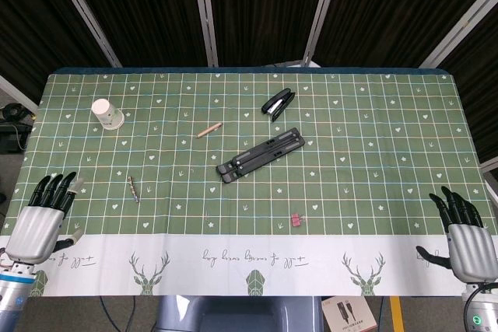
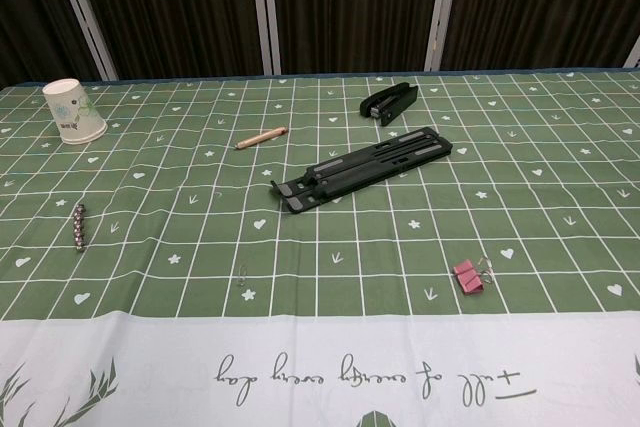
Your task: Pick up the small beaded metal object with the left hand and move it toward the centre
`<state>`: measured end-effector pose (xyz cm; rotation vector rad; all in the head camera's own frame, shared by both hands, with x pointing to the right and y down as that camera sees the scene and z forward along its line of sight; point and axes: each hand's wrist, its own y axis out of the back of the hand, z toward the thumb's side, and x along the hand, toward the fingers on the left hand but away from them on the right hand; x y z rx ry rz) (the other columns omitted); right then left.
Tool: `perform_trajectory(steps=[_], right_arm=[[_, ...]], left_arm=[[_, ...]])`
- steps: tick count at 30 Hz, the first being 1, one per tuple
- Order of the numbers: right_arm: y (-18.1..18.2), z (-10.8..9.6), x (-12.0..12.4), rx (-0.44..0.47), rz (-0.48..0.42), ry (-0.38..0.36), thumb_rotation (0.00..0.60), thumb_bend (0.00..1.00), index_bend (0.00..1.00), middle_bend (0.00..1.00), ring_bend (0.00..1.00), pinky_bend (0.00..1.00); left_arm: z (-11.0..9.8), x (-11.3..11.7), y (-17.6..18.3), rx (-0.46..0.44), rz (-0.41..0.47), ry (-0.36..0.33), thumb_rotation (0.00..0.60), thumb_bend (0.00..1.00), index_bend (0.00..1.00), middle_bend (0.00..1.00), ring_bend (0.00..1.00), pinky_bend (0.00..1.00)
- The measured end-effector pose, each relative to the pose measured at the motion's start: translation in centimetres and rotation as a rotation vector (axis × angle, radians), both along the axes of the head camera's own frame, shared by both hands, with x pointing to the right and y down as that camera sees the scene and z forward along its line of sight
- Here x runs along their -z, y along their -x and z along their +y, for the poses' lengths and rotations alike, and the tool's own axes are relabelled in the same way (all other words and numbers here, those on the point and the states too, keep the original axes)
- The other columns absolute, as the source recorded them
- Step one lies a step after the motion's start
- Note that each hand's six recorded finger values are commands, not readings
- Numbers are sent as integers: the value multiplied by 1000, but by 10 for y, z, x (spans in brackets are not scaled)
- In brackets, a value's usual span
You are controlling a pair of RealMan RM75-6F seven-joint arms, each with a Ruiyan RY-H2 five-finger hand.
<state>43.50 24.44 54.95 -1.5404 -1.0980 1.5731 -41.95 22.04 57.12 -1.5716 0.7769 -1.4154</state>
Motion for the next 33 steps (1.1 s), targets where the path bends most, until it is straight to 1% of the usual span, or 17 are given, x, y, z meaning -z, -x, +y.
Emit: perform_trajectory(steps=[7, 10, 12, 14, 16, 17, 18, 21, 25, 29, 33], right_arm=[[-1, 0, 0, -3, -2, 2, 600, 46, 114, 0, 0, 97], [0, 0, 1, -2, -3, 1, 600, 47, 114, 0, 0, 97], [1, 0, 1, -1, -3, 1, 600, 45, 115, 0, 0, 97], [1, 1, 1, -3, -4, 3, 600, 46, 115, 0, 0, 98], [1, 1, 0, -5, -3, 5, 600, 47, 115, 0, 0, 98], [1, 1, 0, -5, -2, 6, 600, 47, 115, 0, 0, 98], [1, 1, 0, -7, -2, 6, 600, 46, 115, 0, 0, 98], [1, 1, -1, -10, 0, 7, 600, 48, 115, 0, 0, 97], [1, 1, -2, -12, 2, 11, 600, 46, 115, 0, 0, 98], [1, 1, -2, -11, 5, 14, 600, 46, 115, 0, 0, 97], [-1, 1, -1, -19, 7, 13, 600, 46, 115, 0, 0, 97]], left_arm=[[1, -3, -2, -9, 2, 15, 600, 118, 0, 0, 0, 0], [-1, -5, -4, -27, 3, 22, 600, 129, 0, 0, 0, 0], [-3, -6, -5, -43, -4, 24, 600, 140, 24, 0, 0, 0], [-7, -10, -6, -67, -14, 28, 600, 160, 100, 0, 0, 0], [-12, -15, -9, -97, -24, 37, 600, 194, 213, 0, 0, 0], [-14, -18, -10, -112, -29, 43, 600, 205, 251, 0, 0, 0], [-17, -21, -11, -128, -33, 50, 600, 208, 268, 0, 0, 0], [-26, -34, -13, -188, -56, 80, 600, 221, 314, 0, 0, 0], [-43, -57, -17, -302, -116, 113, 600, 250, 353, 0, 0, 0], [-57, -75, -28, -423, -166, 115, 600, 306, 380, 0, 0, 0], [-60, -92, -43, -543, -194, 115, 600, 311, 386, 0, 0, 0]])
